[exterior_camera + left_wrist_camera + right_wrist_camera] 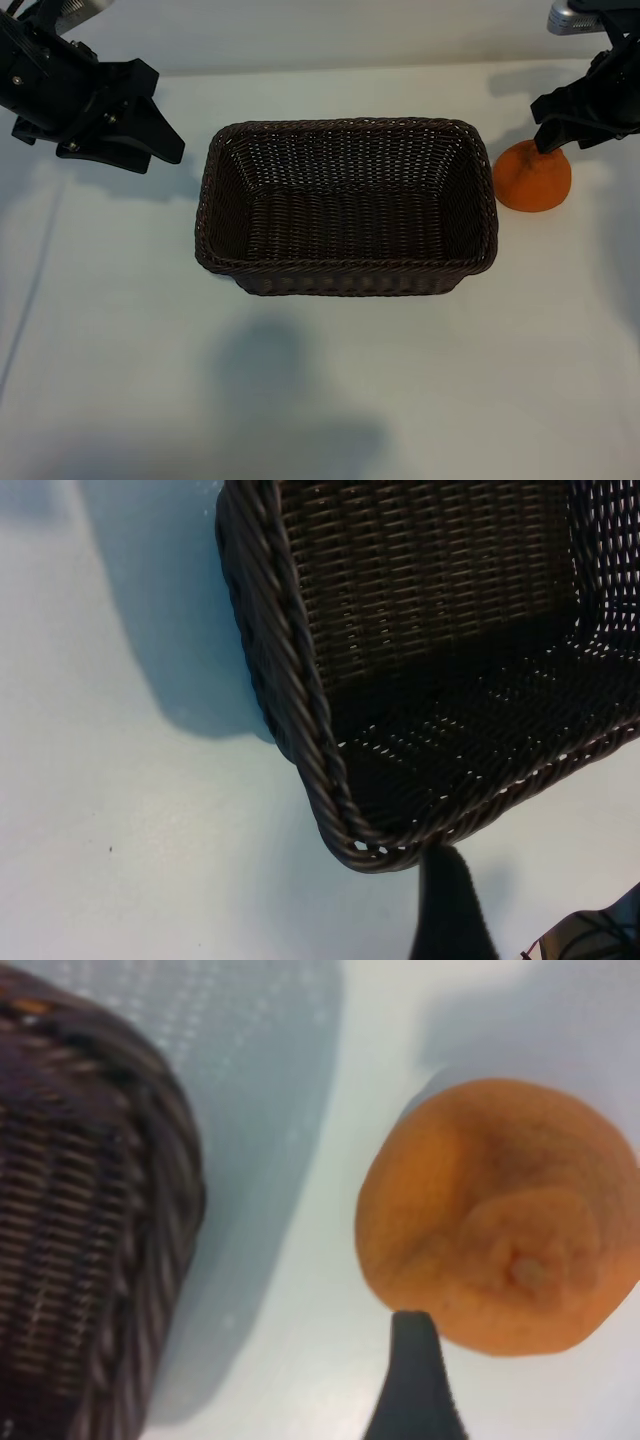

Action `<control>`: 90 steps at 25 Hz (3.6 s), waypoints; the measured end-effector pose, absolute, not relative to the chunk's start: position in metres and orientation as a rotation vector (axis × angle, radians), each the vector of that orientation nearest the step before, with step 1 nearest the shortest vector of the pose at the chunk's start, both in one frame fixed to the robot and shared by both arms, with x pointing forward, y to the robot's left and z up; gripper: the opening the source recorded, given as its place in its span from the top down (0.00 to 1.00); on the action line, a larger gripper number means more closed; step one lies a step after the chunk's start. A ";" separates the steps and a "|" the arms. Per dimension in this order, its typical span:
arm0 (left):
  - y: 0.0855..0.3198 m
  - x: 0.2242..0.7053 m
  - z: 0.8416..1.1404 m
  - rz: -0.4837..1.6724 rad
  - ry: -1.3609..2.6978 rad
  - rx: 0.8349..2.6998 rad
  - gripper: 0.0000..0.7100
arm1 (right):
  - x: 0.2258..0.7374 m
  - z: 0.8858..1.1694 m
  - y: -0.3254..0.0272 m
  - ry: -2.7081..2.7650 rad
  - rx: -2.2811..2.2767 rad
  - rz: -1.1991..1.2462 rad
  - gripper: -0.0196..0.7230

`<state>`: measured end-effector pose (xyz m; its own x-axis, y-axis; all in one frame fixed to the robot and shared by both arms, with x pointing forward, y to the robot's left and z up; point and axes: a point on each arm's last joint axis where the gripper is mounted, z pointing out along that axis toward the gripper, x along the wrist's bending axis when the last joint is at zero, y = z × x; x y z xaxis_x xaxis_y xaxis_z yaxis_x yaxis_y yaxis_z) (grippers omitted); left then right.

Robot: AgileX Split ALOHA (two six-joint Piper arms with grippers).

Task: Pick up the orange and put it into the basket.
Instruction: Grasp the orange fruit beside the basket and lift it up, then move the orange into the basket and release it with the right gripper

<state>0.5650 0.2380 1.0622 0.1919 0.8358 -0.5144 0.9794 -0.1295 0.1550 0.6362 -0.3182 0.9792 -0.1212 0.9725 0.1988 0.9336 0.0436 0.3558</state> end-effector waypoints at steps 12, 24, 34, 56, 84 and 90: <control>0.238 0.565 1.062 -0.421 1.694 2.020 0.32 | 0.646 0.944 -0.321 2.200 2.059 0.573 0.29; 0.238 0.565 1.062 -0.421 1.694 2.020 0.32 | 0.650 0.920 -0.320 2.210 2.127 0.559 0.39; 0.238 0.565 1.062 -0.421 1.694 2.020 0.32 | 0.657 0.942 -0.318 2.300 2.110 0.557 0.85; 0.238 0.565 1.062 -0.421 1.694 2.020 0.32 | 0.640 1.101 -0.309 2.251 1.909 0.714 0.85; 0.238 0.565 1.062 -0.419 1.691 2.022 0.32 | 0.613 1.096 -0.148 2.678 1.474 0.754 0.86; 0.238 0.565 1.062 -0.420 1.691 2.021 0.32 | 0.614 1.081 -0.129 2.732 1.454 0.728 0.86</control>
<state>0.5651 0.2382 1.0622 0.1943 0.8355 -0.5141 0.9789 -0.1313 0.1565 0.6138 -0.1285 1.0806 -0.5810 0.7771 0.2419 0.7945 0.4770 0.3759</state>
